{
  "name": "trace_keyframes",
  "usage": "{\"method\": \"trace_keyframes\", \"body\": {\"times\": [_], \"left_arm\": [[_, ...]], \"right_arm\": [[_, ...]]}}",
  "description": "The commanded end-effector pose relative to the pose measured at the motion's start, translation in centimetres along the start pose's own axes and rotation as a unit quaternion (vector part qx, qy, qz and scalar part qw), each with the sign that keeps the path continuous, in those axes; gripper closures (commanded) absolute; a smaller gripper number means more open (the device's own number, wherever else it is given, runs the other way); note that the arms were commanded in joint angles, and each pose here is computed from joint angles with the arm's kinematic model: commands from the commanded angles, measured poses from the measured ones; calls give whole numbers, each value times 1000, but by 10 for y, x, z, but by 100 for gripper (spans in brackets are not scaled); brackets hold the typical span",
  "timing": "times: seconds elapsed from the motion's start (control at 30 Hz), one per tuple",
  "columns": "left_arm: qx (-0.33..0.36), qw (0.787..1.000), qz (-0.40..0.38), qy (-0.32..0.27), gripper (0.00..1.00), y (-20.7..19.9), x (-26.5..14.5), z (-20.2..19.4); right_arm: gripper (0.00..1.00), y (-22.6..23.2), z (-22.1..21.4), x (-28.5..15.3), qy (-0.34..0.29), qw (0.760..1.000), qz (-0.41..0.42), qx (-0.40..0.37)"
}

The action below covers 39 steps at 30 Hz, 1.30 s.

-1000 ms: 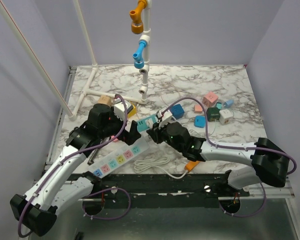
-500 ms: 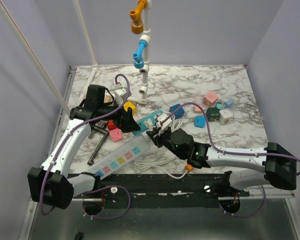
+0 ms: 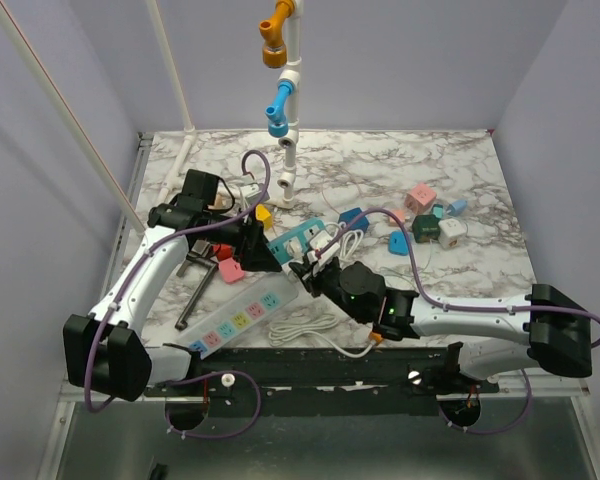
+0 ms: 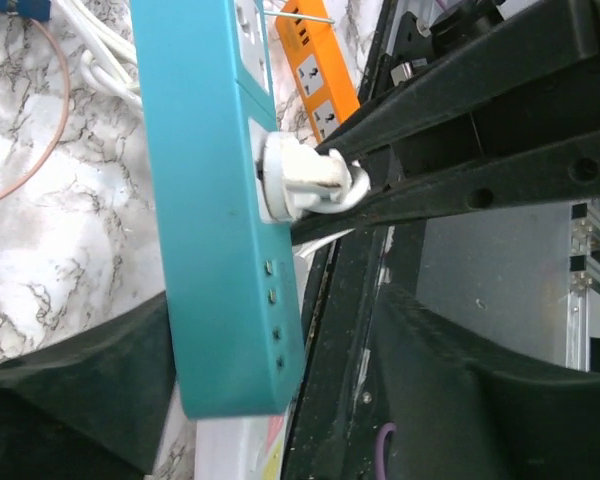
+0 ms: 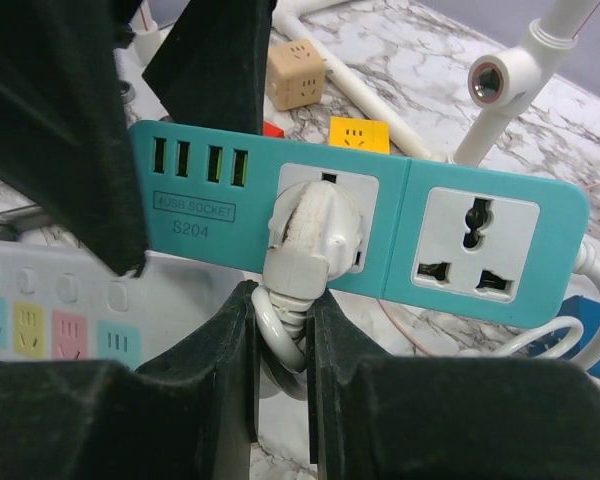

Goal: Pull the plug off the socket
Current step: Remove the plug from the socket.

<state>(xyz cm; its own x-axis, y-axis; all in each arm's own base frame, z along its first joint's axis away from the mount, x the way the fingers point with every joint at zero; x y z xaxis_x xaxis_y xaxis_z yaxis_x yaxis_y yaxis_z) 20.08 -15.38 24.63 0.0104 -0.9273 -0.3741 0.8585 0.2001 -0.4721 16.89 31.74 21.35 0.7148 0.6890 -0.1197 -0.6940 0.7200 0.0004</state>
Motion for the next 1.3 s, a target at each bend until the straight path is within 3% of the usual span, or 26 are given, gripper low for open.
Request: {"method": "trace_keyframes", "body": {"times": [0.0, 0.2, 0.3, 0.4, 0.5, 0.63, 0.7, 1.13, 1.27], "left_arm": [[31, 999, -21, -4, 38, 0, 4, 12], [73, 997, 5, -11, 55, 1, 6, 22], [86, 996, 18, -12, 74, 2, 5, 27], [98, 995, 32, -8, 92, 2, 2, 29], [111, 993, 45, -12, 99, -1, -1, 33], [116, 992, 50, -25, 100, -9, -4, 39], [111, 992, 48, -25, 100, -12, -4, 40], [101, 993, 45, -40, 100, -27, -6, 44], [99, 993, 45, -41, 100, -27, -6, 43]], "right_arm": [[99, 10, 53, 1, -93, 995, -4, 25], [99, 20, 58, 0, -98, 995, 2, 23], [99, 19, 58, -1, -98, 995, -3, 23], [82, 15, 55, -3, -91, 995, -20, 26], [66, 9, 49, -5, -83, 995, -37, 30], [43, 6, 44, -5, -74, 995, -55, 35], [39, 5, 43, -4, -73, 995, -62, 34], [43, 17, 35, 21, -47, 997, -68, 6], [54, 17, 34, 21, -45, 996, -76, 12]]}}
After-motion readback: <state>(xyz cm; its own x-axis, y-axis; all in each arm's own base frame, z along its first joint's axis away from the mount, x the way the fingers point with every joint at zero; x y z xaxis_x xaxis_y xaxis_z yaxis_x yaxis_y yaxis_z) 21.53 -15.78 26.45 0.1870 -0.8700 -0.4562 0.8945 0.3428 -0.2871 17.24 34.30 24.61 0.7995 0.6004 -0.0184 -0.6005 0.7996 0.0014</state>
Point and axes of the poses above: each gripper's point midway between its finger pads, its own x axis out along the fingers, its own y axis along the line the jaws close on, z = x × y, the point moved 6 cm from there along -x, back along the fingers, and after that the axes turned 5 degrees about x, right-handed, at the moved point
